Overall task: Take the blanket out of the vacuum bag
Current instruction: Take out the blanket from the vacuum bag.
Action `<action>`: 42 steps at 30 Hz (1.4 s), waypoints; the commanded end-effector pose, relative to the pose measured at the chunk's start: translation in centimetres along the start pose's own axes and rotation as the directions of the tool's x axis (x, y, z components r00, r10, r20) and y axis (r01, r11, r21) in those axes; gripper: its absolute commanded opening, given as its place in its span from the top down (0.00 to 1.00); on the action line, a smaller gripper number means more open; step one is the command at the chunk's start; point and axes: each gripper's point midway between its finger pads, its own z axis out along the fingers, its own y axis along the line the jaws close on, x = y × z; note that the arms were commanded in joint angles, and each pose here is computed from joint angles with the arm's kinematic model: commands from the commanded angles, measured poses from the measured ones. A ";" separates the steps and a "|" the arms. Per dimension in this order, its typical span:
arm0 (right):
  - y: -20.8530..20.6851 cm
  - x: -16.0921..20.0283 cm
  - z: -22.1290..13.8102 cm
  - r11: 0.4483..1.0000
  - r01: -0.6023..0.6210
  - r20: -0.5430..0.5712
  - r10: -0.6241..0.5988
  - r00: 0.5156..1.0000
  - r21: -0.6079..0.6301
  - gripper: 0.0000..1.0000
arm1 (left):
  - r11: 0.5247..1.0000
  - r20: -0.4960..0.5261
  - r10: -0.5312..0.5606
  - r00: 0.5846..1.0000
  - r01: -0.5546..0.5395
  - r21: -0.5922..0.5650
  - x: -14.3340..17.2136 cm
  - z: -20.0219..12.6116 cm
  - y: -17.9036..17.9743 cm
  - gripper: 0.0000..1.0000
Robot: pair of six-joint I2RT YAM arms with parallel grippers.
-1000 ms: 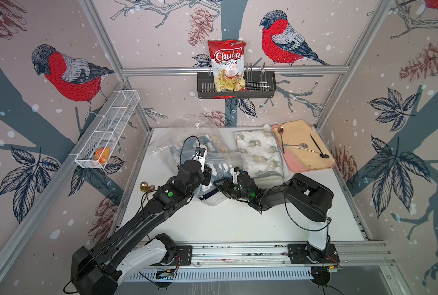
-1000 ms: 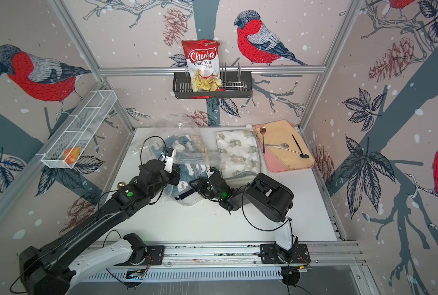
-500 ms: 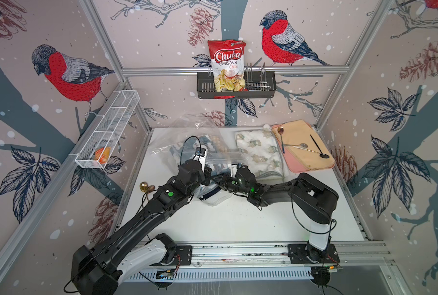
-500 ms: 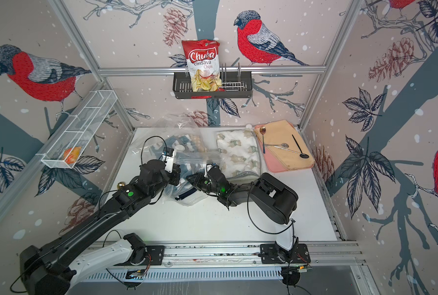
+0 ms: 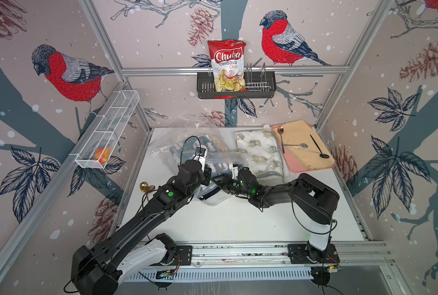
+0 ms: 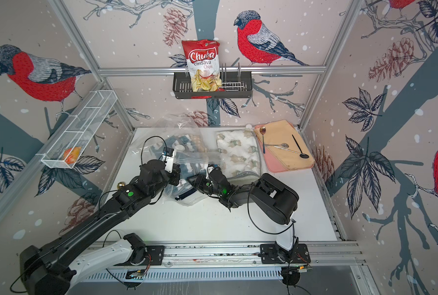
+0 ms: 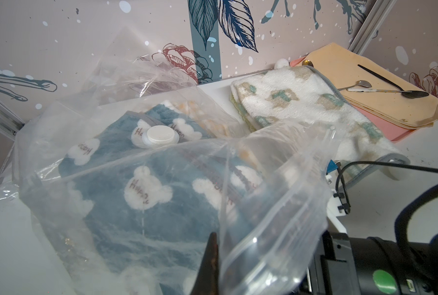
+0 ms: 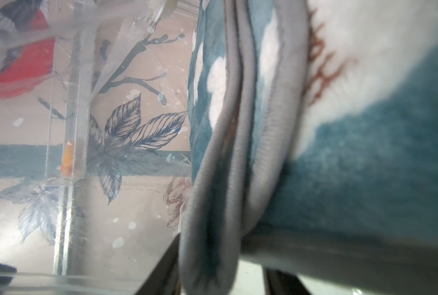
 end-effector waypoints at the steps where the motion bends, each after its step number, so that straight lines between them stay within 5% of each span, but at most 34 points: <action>1: 0.2 0.5 0.3 0.998 -0.030 -0.022 0.029 0.999 -0.046 0.41 | 1.000 0.039 -0.008 0.999 0.007 0.004 -1.0 -0.1 -0.1 0.94; 29: -2.6 -0.3 2.8 0.997 -0.065 -0.048 0.067 0.997 0.032 0.41 | 1.000 0.034 -0.006 0.999 0.006 0.005 -0.8 0.0 -0.1 0.92; 42: 4.2 -1.6 2.9 0.993 0.028 -0.083 -0.037 0.996 -0.114 0.79 | 1.000 0.037 -0.008 0.999 0.007 0.004 -0.9 0.0 -0.1 0.92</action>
